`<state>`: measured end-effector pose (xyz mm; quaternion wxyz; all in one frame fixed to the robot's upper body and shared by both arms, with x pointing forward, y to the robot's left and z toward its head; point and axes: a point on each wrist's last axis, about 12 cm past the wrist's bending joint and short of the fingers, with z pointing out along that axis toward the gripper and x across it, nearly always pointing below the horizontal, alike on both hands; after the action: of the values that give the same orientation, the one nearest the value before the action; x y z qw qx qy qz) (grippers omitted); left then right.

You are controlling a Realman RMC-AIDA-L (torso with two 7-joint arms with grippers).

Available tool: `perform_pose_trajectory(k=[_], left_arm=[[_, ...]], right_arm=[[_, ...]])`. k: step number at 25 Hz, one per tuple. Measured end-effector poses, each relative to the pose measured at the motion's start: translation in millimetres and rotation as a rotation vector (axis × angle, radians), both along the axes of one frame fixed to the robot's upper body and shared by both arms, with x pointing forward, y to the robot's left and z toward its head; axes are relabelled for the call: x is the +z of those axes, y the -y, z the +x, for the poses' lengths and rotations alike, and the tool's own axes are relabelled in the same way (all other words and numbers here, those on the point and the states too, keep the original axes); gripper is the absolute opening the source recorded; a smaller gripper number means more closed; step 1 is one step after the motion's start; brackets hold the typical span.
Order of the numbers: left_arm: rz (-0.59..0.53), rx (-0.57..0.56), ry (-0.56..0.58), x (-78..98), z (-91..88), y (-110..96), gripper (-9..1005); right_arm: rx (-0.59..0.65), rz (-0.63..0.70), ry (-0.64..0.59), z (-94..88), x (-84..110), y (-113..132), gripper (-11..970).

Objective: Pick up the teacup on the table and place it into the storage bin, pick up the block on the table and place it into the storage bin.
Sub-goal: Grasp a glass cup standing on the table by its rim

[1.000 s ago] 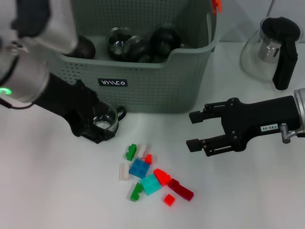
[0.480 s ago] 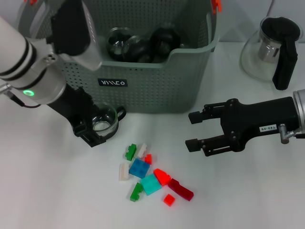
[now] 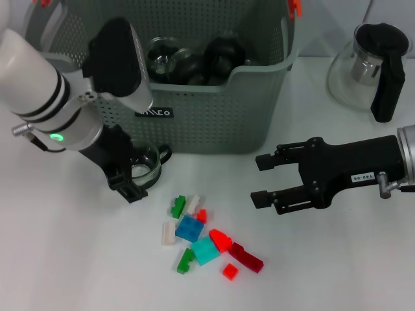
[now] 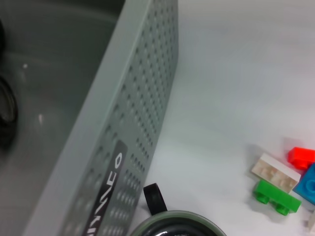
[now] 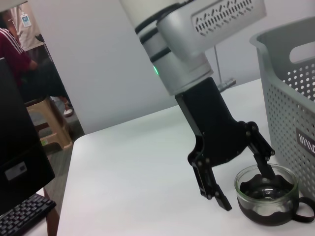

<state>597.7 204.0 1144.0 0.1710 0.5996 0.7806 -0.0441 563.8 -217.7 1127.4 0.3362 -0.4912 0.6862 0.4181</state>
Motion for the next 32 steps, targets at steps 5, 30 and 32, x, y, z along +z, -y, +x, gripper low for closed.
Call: perform_pose_trajectory(k=[5, 30, 32], left_arm=[[0.004, 0.0, -0.021, -8.9, -1.3, 2, 846], [0.06, -0.026, -0.046, -27.6, -3.5, 10, 809], [0.078, -0.027, -0.05, -28.4, -3.2, 11, 806]], right_arm=[[0.001, 0.003, -0.006, -0.8, -1.6, -1, 803], [-0.013, 0.001, -0.009, -1.3, -5.4, 1, 803], [-0.013, 0.001, -0.009, -1.3, -5.5, 1, 803]])
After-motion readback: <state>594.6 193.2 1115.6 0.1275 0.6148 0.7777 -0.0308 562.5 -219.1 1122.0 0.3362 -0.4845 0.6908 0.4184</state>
